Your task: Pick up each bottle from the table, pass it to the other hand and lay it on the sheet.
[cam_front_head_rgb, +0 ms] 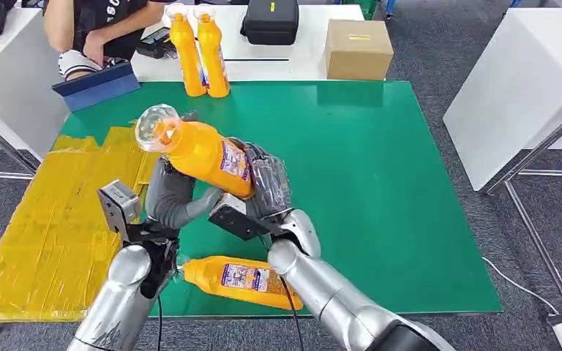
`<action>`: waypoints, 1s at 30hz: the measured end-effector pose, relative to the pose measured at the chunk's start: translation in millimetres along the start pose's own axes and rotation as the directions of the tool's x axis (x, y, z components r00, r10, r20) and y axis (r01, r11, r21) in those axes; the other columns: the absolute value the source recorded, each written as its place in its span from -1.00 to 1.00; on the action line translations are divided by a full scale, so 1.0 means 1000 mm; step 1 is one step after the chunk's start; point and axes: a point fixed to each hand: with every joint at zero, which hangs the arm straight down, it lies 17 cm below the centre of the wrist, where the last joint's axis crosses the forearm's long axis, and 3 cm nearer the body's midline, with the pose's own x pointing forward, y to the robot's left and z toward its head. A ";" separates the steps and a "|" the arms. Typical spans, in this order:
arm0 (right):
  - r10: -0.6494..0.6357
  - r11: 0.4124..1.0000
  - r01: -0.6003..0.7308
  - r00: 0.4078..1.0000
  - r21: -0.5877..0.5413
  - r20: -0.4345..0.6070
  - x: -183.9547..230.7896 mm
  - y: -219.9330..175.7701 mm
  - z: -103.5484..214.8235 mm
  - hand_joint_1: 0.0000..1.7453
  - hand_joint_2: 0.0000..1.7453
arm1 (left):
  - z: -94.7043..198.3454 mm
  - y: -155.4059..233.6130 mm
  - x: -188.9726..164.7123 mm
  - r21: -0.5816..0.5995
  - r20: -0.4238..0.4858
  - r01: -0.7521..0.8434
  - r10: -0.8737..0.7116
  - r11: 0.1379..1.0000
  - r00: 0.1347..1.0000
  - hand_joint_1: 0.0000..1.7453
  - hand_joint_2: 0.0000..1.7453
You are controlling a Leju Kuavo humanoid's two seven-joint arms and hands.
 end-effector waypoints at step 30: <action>-0.016 0.997 0.009 0.995 0.075 0.099 0.053 0.028 -0.003 1.00 1.00 | 0.004 0.011 -0.006 0.045 -0.021 -0.002 0.003 0.999 1.000 -1.00 1.00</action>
